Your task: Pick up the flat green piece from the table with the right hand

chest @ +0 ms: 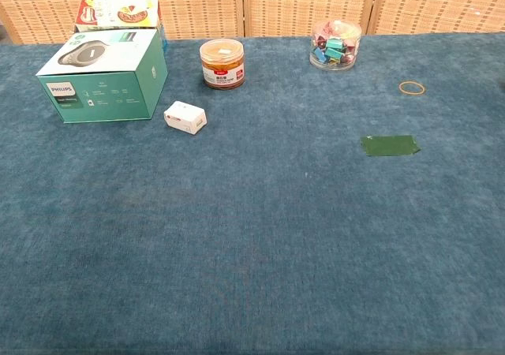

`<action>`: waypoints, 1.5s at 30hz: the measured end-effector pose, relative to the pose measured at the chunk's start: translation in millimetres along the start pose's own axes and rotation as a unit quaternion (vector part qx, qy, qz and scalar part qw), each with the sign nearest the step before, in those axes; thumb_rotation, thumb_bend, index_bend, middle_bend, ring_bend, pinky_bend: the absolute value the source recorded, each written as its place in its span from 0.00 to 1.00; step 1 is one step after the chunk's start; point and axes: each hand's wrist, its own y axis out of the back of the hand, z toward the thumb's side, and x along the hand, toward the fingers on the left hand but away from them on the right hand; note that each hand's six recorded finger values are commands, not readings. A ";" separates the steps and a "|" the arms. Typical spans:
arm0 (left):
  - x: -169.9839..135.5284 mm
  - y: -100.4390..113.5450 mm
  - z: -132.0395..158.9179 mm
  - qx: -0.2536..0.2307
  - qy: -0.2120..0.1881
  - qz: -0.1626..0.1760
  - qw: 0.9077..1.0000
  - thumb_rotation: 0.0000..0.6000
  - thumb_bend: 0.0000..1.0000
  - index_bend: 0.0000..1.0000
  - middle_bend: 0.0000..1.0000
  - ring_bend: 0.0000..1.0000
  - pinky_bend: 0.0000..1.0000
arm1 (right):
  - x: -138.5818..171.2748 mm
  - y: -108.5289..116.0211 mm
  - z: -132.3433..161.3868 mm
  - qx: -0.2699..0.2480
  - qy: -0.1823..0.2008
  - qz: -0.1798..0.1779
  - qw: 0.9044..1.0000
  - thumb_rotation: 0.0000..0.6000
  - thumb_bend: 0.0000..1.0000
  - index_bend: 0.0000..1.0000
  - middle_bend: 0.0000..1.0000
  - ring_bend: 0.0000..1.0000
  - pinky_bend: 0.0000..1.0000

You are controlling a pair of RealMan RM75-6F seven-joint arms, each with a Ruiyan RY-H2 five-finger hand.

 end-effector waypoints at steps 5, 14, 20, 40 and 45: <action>0.4 0.0 0.0 0.000 0.001 0.000 1.000 1.00 0.00 0.00 0.00 0.00 0.07 | 0.0 -4.5 1.2 0.009 -0.003 0.007 1.000 1.00 0.00 0.00 0.00 0.00 0.00; 1.6 2.4 -3.2 -0.006 0.007 0.002 1.000 1.00 0.00 0.00 0.00 0.00 0.07 | -8.4 -15.4 10.7 0.004 0.020 0.021 1.000 1.00 0.00 0.00 0.00 0.00 0.00; 3.4 3.6 -4.9 -0.008 0.012 0.003 1.000 1.00 0.00 0.00 0.00 0.00 0.07 | -31.9 -27.1 31.6 0.009 0.069 0.042 0.997 1.00 0.00 0.00 0.00 0.00 0.00; 11.3 -0.3 -5.6 0.002 0.036 0.002 0.999 1.00 0.00 0.00 0.00 0.00 0.07 | -131.8 -79.4 131.9 0.023 0.196 0.081 0.977 1.00 0.00 0.11 0.00 0.00 0.00; 12.3 -0.4 -6.4 0.003 0.040 0.001 0.999 1.00 0.00 0.00 0.00 0.00 0.07 | -145.8 -88.3 148.5 0.022 0.200 0.085 0.976 1.00 0.00 0.11 0.00 0.00 0.00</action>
